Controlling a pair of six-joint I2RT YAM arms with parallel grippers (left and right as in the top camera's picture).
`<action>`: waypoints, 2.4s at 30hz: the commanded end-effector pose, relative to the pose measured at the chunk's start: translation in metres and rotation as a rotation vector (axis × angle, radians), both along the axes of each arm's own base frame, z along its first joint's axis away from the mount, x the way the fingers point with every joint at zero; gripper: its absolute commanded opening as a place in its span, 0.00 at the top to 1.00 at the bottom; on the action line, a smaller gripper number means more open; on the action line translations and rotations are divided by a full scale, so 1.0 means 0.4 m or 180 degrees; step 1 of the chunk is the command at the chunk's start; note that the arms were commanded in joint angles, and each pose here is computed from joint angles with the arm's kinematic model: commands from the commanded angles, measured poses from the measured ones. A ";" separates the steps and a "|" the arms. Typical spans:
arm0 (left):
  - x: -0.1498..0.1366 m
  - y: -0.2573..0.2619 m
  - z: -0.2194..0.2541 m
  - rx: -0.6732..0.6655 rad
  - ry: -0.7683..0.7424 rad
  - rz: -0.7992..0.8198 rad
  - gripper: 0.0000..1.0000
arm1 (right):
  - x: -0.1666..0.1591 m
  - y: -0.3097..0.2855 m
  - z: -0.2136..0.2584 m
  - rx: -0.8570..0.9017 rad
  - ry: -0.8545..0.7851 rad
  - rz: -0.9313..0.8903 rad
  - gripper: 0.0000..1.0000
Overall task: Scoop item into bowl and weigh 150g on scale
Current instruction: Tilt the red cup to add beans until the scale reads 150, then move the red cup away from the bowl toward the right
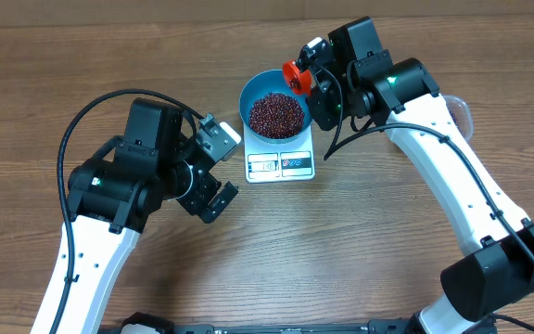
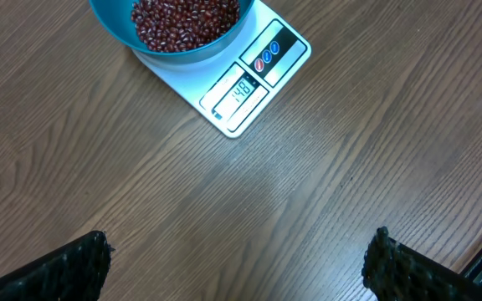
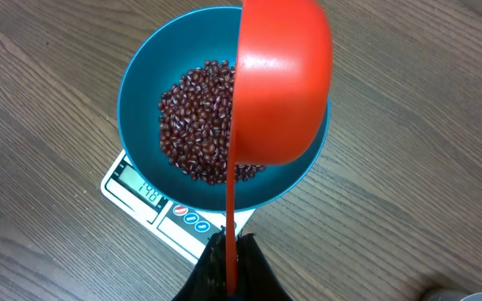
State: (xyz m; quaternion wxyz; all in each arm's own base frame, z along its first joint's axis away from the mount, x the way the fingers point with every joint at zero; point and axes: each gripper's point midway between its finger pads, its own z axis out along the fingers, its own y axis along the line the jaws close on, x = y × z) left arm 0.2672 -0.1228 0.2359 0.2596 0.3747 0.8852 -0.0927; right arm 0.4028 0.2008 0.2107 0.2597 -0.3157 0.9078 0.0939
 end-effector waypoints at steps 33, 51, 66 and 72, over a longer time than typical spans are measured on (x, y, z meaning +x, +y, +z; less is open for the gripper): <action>0.009 -0.004 0.021 -0.0048 -0.0062 0.0024 0.00 | -0.003 0.021 0.048 0.0158 -0.0094 0.0028 0.96; 0.009 -0.004 0.021 -0.0049 -0.0061 0.0025 0.00 | -0.005 -0.022 0.121 0.1516 0.0525 -0.0164 0.96; 0.009 -0.004 0.021 -0.0048 -0.0062 0.0024 0.00 | -0.005 -0.517 0.053 0.0675 0.0519 -0.1639 0.96; 0.009 -0.004 0.021 -0.0049 -0.0061 0.0025 0.00 | -0.015 -0.629 0.020 -0.0082 0.0435 -0.2047 0.96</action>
